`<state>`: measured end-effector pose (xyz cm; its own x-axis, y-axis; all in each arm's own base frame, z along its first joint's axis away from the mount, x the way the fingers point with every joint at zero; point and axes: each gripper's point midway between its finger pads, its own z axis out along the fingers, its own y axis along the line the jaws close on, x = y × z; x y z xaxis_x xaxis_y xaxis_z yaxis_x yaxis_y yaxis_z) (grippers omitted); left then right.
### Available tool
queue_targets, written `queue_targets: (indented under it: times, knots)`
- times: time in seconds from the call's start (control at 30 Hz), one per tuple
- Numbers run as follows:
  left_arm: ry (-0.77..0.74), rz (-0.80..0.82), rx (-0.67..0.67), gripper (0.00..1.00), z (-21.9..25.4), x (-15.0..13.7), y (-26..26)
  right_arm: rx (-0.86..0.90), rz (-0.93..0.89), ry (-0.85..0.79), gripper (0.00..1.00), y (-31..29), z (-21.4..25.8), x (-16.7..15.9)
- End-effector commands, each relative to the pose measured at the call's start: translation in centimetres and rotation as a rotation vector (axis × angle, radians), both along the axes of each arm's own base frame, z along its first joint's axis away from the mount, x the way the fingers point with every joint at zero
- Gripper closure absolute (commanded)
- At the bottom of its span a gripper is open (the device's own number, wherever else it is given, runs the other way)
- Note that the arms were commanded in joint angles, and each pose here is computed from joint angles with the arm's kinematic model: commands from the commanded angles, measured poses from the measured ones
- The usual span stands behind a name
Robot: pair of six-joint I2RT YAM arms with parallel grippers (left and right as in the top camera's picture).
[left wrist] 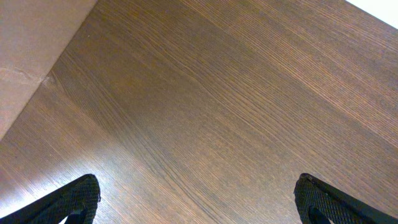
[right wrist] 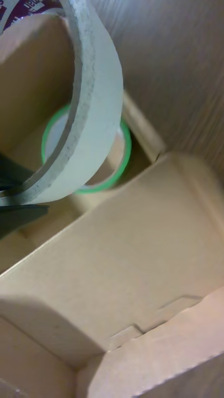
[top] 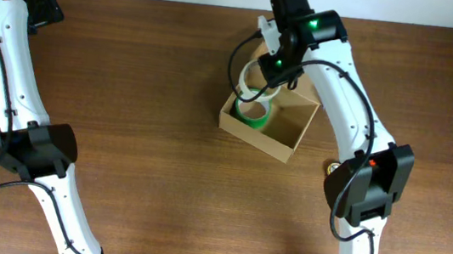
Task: Pack container
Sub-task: 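Carry the white tape into the box beside the green tape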
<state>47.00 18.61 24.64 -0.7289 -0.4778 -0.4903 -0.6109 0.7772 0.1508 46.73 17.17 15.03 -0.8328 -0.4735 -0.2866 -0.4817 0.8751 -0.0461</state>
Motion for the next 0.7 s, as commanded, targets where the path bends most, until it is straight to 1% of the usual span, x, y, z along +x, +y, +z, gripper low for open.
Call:
queue_targets:
  times: [0.0, 0.33, 0.67]
  knots:
    - [0.010, -0.004, -0.003, 0.00, -0.4, 0.0, 0.2, -0.026, -0.012, 0.038, 0.97, -0.7, -1.8, 0.0]
    - [0.010, -0.004, -0.003, 0.00, -0.4, 0.0, 0.2, -0.053, -0.019, 0.116, 0.96, -1.0, -4.6, -0.9]
    - [0.010, -0.004, -0.003, 0.00, -0.4, 0.0, 0.2, -0.073, -0.010, 0.186, 0.96, -1.0, -7.3, -2.5]
